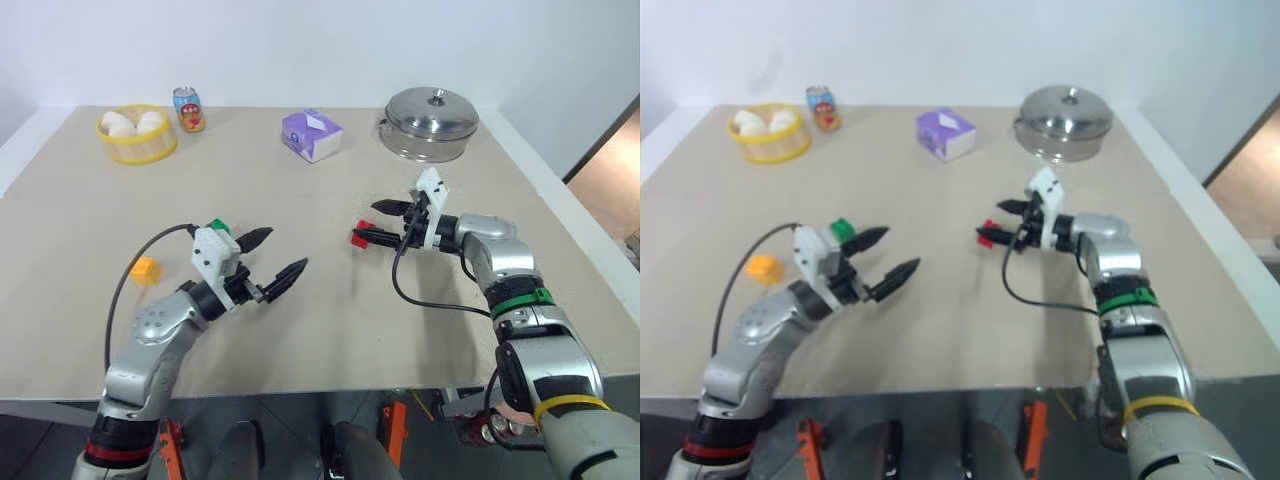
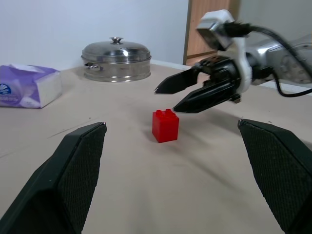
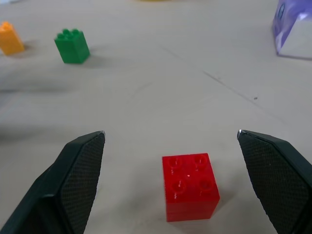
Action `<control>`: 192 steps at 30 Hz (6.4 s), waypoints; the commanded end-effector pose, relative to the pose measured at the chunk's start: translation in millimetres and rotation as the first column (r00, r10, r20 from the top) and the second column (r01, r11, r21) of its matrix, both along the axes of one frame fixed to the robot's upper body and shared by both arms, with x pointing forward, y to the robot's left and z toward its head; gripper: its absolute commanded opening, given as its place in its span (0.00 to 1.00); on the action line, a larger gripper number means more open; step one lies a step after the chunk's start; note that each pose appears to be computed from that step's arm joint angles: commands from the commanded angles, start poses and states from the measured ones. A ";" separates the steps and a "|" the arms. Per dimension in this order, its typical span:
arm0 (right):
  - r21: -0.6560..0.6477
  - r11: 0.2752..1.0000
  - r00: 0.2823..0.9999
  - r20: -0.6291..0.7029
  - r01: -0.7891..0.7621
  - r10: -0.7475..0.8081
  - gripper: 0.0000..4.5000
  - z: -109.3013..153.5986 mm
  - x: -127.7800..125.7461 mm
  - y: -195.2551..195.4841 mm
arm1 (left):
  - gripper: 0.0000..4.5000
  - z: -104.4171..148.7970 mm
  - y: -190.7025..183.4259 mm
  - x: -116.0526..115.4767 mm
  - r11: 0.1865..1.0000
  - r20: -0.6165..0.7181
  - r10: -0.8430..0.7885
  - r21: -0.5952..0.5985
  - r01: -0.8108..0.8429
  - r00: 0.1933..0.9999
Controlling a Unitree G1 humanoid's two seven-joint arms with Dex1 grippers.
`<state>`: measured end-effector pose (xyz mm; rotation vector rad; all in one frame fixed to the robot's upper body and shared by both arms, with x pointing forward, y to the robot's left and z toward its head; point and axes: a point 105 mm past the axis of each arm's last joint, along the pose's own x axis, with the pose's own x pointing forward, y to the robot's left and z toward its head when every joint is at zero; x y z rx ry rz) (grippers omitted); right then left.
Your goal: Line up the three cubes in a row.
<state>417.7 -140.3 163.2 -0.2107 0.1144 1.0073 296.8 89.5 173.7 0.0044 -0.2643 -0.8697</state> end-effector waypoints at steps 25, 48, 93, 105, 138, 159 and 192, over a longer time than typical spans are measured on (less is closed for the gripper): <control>-0.023 0.992 0.992 -0.021 -0.124 0.124 0.27 1.3 -4.4 3.3 | 1.00 21.3 -12.5 -3.3 0.999 0.086 -0.048 -0.008 0.049 0.995; -0.305 0.765 0.808 -0.024 -0.567 0.589 0.27 -17.4 -95.4 -2.4 | 1.00 -6.8 13.8 -48.7 0.907 -0.063 -0.316 0.271 0.321 0.947; 0.017 0.935 0.922 0.174 -0.353 0.345 0.99 55.9 -61.0 65.0 | 1.00 35.9 124.3 65.0 0.933 -0.065 0.149 0.340 -0.119 0.987; 0.062 0.951 0.931 0.235 -0.302 0.280 0.99 62.8 -60.2 73.5 | 1.00 -4.5 134.7 112.0 0.832 -0.173 0.207 0.549 -0.080 0.963; -0.022 0.916 0.908 0.126 -0.400 0.400 1.00 49.0 -118.3 31.2 | 0.30 -4.0 29.4 35.2 0.750 -0.173 -0.297 0.567 0.342 0.939; -0.072 0.941 0.937 0.088 -0.331 0.337 1.00 49.5 -138.4 9.0 | 0.30 -44.1 -23.6 18.1 0.604 -0.269 -0.382 0.651 0.459 0.884; -0.040 0.943 0.938 0.096 -0.330 0.332 1.00 55.4 -143.0 10.9 | 0.99 -36.4 -18.5 14.1 0.625 -0.299 -0.400 0.602 0.496 0.866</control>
